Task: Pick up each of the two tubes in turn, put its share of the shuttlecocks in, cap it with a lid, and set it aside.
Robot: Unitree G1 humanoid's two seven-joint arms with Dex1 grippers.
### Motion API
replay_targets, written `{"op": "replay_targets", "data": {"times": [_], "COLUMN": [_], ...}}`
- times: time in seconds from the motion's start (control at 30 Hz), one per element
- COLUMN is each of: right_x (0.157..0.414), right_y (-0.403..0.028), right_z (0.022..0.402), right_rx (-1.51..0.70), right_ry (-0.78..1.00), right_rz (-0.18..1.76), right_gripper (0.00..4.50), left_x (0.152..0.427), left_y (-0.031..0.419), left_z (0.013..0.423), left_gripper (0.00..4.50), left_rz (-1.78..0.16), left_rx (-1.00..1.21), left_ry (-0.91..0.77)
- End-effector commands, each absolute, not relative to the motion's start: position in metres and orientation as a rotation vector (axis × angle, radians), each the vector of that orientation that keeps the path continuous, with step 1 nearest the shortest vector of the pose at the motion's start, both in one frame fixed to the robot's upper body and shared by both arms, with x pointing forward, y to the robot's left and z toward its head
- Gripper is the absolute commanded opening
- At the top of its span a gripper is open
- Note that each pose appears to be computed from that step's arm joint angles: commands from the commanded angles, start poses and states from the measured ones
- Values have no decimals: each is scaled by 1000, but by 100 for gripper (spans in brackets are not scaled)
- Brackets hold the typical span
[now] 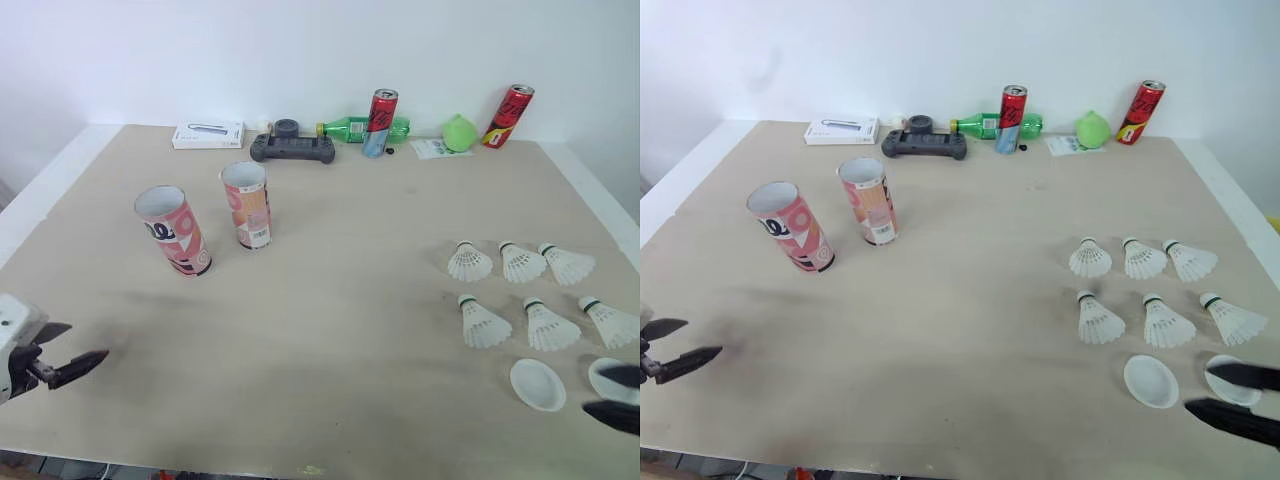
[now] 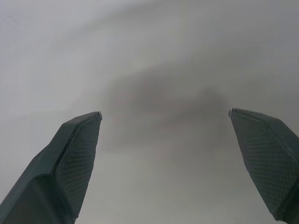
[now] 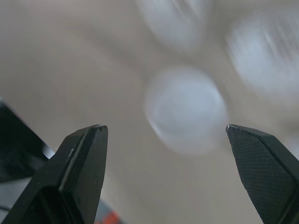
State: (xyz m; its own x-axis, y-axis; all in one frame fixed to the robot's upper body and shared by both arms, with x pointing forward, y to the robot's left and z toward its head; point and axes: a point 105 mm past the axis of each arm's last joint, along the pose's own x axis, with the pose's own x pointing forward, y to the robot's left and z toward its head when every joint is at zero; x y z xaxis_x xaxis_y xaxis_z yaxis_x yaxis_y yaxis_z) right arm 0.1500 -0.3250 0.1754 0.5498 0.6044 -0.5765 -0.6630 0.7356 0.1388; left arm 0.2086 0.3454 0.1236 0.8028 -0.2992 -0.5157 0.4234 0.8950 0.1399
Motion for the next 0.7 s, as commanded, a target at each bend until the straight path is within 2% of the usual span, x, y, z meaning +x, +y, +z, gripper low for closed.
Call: {"op": "replay_targets", "data": {"times": [0.03,0.13,0.27,0.43,0.6,0.7], "right_x": [178,190,212,236,245,261], "right_y": [-243,-197,-152,-132,-113,-110], "right_z": [229,252,254,250,240,238], "right_rx": [-168,-185,-220,-219,-203,-191], "right_ry": [373,213,101,48,16,-24], "right_rz": [1066,1220,1305,1289,1288,1215], "right_gripper": [437,437,437,437,437,437], "left_x": [218,225,246,269,302,323], "left_y": [335,319,297,281,263,256], "left_z": [140,137,136,131,127,127], "left_gripper": [450,450,450,450,450,450], "left_rz": [-359,-364,-320,-259,-251,-242], "left_rx": [228,211,192,200,159,101], "left_ry": [297,207,66,-6,-60,-90]}}
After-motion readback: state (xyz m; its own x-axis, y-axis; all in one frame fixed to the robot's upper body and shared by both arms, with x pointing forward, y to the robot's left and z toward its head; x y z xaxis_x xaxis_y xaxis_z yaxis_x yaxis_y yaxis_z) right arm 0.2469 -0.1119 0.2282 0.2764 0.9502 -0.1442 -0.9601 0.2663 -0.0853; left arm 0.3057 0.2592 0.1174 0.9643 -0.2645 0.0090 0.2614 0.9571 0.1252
